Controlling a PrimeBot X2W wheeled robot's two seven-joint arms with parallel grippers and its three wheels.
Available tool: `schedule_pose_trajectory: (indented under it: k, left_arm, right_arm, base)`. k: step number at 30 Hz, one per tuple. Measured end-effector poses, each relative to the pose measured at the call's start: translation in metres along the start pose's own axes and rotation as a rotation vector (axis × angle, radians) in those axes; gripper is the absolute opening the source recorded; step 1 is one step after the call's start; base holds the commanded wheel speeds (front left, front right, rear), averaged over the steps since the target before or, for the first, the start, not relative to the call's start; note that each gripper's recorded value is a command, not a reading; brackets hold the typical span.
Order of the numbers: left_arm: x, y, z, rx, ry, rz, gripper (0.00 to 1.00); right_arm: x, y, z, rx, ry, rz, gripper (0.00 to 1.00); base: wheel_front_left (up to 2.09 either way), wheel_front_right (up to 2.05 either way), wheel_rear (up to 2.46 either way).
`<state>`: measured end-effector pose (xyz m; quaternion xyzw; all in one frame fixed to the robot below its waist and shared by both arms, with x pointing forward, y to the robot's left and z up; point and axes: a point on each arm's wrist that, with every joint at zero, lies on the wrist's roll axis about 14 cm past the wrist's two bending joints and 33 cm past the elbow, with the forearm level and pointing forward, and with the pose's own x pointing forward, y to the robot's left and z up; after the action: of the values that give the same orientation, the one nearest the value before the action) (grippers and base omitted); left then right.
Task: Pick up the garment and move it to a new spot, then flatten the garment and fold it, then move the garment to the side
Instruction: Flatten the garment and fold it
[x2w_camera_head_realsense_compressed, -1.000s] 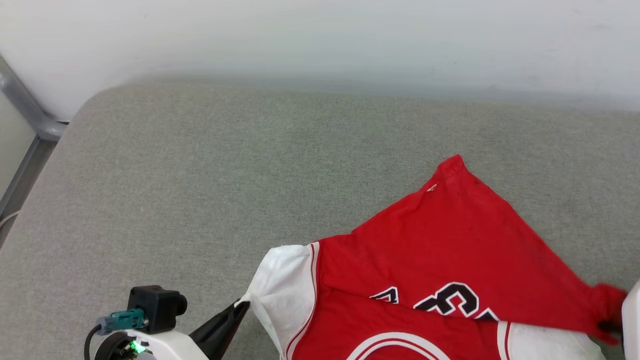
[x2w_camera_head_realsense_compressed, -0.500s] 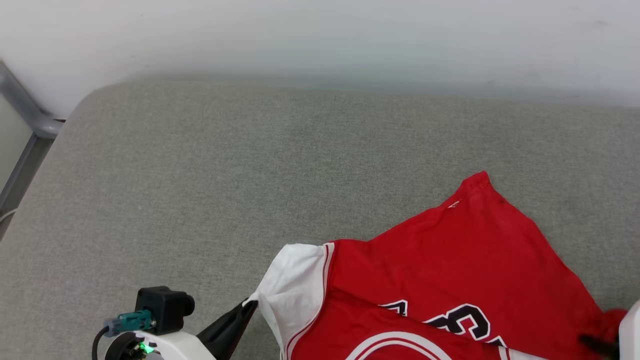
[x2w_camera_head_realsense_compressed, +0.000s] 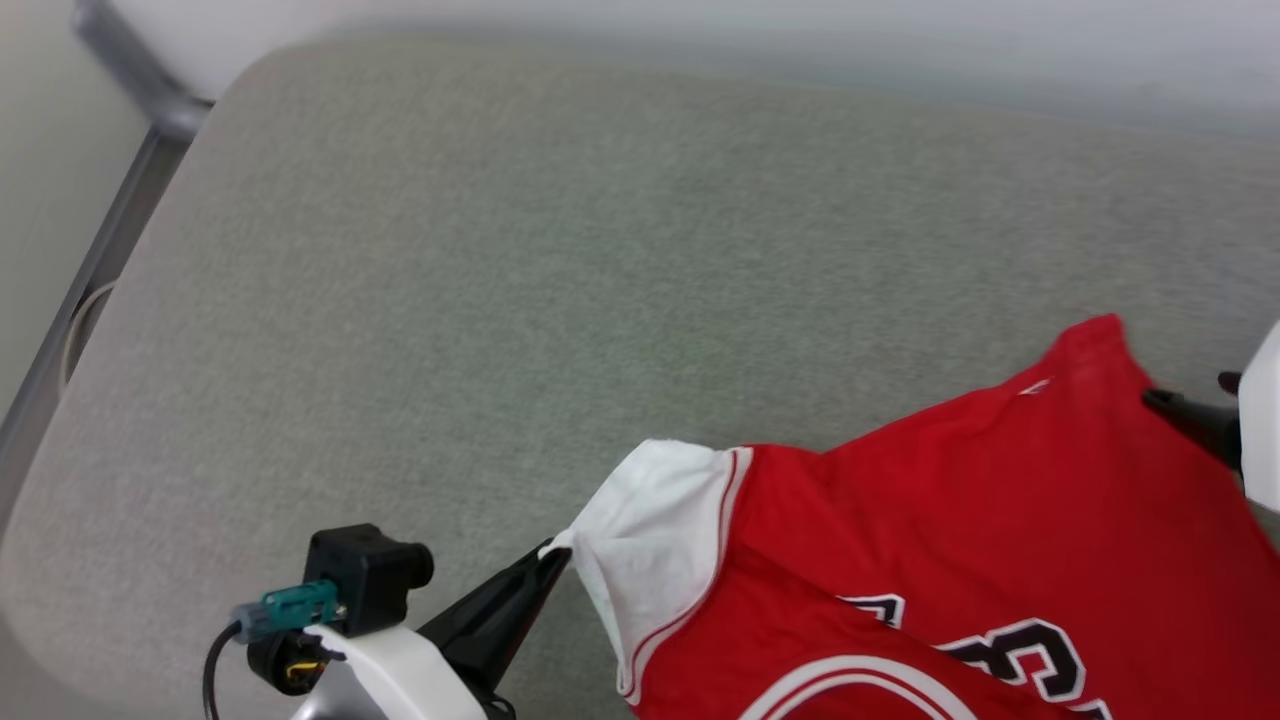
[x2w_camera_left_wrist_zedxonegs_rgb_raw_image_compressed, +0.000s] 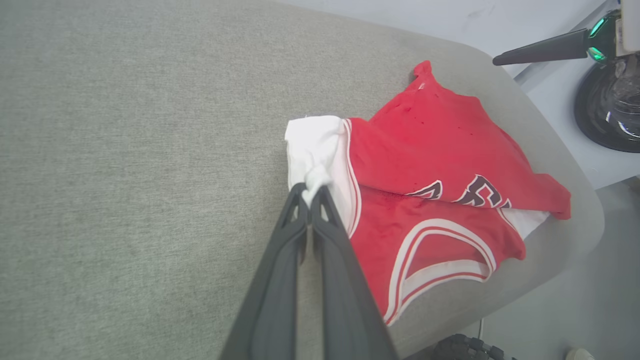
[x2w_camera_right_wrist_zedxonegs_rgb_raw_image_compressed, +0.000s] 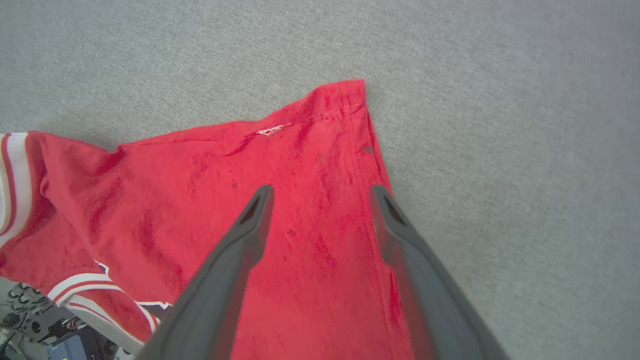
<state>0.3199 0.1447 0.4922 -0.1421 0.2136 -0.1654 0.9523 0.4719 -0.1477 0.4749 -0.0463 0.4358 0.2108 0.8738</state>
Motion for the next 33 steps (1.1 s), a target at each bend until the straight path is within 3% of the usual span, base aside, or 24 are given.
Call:
schedule_pose_trajectory:
  k: [12, 20, 21, 22, 23, 33]
  left_arm:
    - [0.002, 0.029, -0.023, -0.069, 0.068, 0.110, 0.00]
    - [-0.001, 0.040, -0.029, -0.078, 0.084, 0.151, 0.00]
    - [-0.001, 0.040, -0.029, -0.078, 0.084, 0.151, 0.00]
    - [-0.001, 0.040, -0.029, -0.078, 0.084, 0.151, 0.00]
    - [-0.001, 0.039, -0.029, -0.077, 0.083, 0.150, 0.00]
    - [-0.003, 0.039, -0.015, -0.047, 0.037, 0.139, 0.00]
  right_arm:
    - [0.107, 0.001, -0.010, -0.042, 0.216, -0.012, 1.00]
    - [0.132, 0.002, -0.020, -0.071, 0.276, -0.009, 1.00]
    - [0.132, 0.002, -0.021, -0.070, 0.278, -0.009, 0.46]
    - [0.132, 0.001, -0.021, -0.068, 0.274, -0.011, 0.06]
    - [0.132, 0.000, -0.021, -0.064, 0.271, -0.013, 0.00]
    - [0.116, 0.000, 0.000, -0.025, 0.117, -0.019, 0.00]
  base:
    - [0.00, 0.00, 0.00]
    - [0.00, 0.00, 0.00]
    - [0.00, 0.00, 0.00]
    - [0.00, 0.00, 0.00]
    - [0.00, 0.00, 0.00]
    - [0.00, 0.00, 0.00]
